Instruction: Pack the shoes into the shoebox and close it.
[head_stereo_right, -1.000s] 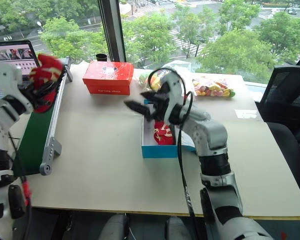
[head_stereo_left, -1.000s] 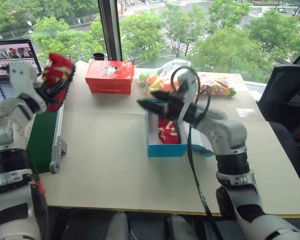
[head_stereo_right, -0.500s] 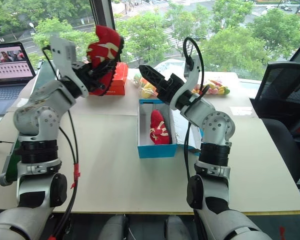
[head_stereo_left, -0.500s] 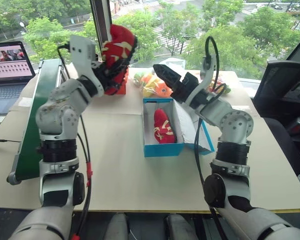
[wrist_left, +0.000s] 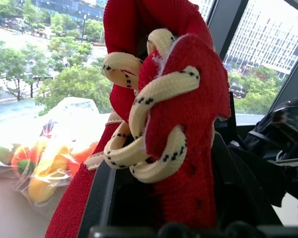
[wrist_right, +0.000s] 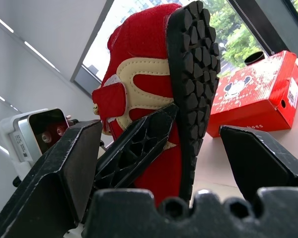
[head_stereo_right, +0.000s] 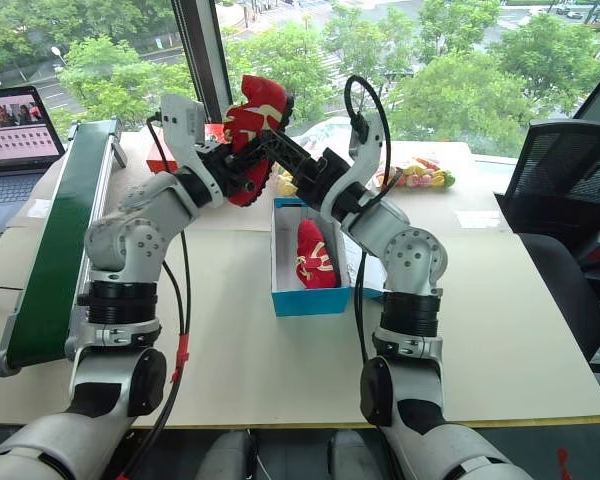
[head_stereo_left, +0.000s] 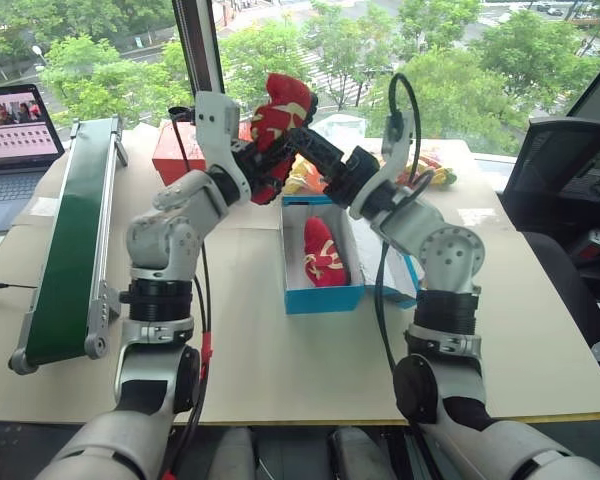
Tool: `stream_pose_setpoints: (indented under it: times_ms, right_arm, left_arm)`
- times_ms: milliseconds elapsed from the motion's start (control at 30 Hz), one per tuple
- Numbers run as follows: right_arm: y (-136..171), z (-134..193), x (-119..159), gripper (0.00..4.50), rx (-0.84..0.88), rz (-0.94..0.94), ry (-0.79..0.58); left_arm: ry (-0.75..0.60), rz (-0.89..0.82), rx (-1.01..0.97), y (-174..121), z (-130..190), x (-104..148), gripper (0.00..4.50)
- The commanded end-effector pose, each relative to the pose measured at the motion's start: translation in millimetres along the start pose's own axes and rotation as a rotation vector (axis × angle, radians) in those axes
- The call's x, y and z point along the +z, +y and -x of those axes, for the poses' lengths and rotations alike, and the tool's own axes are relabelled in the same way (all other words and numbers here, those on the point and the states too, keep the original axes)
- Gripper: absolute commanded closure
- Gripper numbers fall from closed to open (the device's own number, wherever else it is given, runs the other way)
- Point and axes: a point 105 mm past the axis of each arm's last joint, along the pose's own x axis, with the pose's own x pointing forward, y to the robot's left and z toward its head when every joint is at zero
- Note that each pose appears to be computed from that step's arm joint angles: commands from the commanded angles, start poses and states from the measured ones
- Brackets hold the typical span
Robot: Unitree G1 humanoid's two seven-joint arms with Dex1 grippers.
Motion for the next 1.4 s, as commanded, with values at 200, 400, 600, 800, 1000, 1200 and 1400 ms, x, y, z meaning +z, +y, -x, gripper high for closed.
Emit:
stream_pose_setpoints:
  times_ms: [200,400,600,800,1000,1200,1400]
  right_arm:
    - [4,-6,28,0.0,0.017,0.047,-0.109]
    - [2,-6,31,0.26,0.022,0.048,-0.121]
    - [7,-7,31,1.86,0.055,0.04,-0.124]
    - [8,-8,31,2.69,0.062,0.037,-0.126]
    - [6,-9,35,3.57,0.029,0.118,-0.107]
    - [5,-10,34,3.67,0.003,0.247,-0.007]
    - [-14,-5,-3,3.67,-0.031,0.258,0.153]
  left_arm:
    - [-0.008,-0.023,-0.15,-45,4,11,3.4]
    - [0.007,-0.012,-0.165,-53,7,7,3.4]
    - [0.01,-0.01,-0.178,-58,7,7,3.4]
    - [-0.013,-0.014,-0.16,-54,8,14,2.54]
    - [-0.003,-0.058,-0.156,-36,31,23,0.44]
    - [0.262,-0.462,-0.086,41,98,36,0.03]
    - [0.443,-0.575,-0.043,73,135,15,0.03]
